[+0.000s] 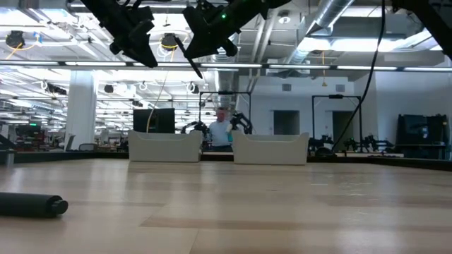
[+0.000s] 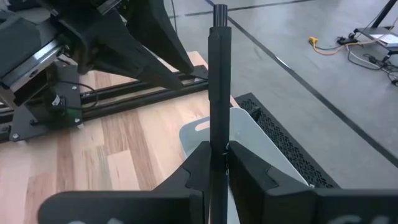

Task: Sort pens & pencils
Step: Put the top black pen into the left gray bin

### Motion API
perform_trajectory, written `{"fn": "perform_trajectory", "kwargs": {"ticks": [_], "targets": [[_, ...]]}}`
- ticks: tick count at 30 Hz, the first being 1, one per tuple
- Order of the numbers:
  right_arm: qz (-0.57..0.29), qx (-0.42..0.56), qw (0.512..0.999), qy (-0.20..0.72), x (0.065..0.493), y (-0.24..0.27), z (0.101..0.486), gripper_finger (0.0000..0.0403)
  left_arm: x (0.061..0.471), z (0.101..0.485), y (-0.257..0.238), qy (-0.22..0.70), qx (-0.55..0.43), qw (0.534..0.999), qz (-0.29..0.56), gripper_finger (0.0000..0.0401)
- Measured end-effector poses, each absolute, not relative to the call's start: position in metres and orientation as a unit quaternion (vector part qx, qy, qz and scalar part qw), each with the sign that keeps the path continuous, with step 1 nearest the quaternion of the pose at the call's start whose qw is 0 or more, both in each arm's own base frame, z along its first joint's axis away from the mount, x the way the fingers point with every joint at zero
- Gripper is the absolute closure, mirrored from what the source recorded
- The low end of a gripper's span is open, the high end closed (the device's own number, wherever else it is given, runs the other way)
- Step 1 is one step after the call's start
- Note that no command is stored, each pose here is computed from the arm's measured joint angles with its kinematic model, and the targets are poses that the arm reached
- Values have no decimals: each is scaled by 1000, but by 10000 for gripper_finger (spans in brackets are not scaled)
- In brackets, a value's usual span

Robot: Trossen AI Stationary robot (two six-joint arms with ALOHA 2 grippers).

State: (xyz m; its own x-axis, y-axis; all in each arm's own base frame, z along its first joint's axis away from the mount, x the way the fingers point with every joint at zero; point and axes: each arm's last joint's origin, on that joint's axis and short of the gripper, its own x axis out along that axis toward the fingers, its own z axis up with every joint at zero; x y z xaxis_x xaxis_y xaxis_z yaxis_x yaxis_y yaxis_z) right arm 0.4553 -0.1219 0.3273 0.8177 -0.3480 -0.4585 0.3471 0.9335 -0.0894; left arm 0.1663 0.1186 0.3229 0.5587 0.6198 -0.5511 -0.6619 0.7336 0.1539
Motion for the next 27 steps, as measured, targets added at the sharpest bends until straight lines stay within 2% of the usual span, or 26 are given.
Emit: {"fn": "perform_trajectory", "kwargs": {"ticks": [10, 15, 23, 27], "targets": [[-180, 6, 955, 238, 457, -118, 328, 334, 167, 326, 120, 270, -47, 880, 387, 311], [-178, -2, 959, 221, 458, -117, 331, 334, 169, 329, 121, 258, -40, 888, 378, 297], [-182, -3, 969, 168, 462, -118, 340, 334, 175, 341, 123, 165, -87, 907, 378, 263], [-181, -4, 971, 153, 463, -118, 343, 334, 178, 346, 123, 138, -91, 922, 349, 256]]}}
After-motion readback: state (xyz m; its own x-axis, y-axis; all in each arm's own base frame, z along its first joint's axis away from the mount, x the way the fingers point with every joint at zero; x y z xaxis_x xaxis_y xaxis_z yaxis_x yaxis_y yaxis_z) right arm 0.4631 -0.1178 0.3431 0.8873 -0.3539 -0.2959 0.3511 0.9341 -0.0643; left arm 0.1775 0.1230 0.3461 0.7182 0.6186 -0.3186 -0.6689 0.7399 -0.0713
